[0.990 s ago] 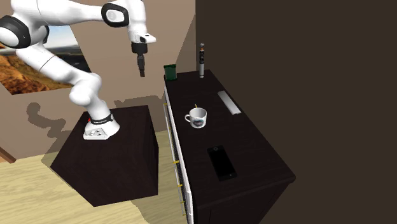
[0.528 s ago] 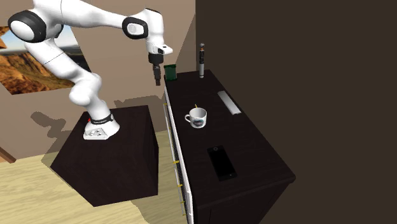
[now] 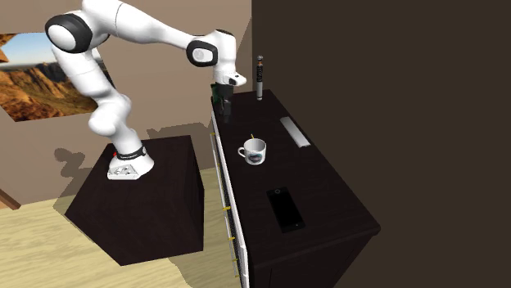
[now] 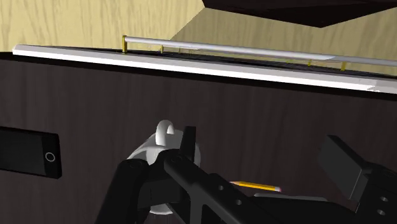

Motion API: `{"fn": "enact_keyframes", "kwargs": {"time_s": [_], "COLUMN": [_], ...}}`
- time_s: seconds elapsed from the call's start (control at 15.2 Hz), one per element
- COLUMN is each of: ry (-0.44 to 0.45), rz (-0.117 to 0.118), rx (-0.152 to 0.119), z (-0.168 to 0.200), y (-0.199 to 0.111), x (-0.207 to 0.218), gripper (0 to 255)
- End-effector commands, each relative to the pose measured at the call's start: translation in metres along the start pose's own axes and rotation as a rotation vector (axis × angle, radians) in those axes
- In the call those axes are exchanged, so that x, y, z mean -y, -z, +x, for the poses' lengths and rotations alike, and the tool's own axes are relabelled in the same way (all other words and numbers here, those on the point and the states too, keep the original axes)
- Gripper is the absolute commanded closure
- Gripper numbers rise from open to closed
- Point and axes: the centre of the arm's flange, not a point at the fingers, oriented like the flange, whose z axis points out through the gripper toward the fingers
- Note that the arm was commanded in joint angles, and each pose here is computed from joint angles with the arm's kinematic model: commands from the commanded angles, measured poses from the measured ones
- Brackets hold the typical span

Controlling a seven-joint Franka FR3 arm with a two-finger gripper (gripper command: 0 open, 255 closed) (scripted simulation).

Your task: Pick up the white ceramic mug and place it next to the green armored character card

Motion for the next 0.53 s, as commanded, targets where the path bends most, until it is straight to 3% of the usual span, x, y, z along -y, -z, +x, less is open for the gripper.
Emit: {"fn": "enact_keyframes", "kwargs": {"time_s": [0.0,0.46], "ry": [0.001,0.002], "rz": [0.002,0.009], "rx": [0.001,0.006], "z": [0.023,0.101], "y": [-0.015,-0.059], "x": [-0.009,-0.037], "gripper": [0,0]}}
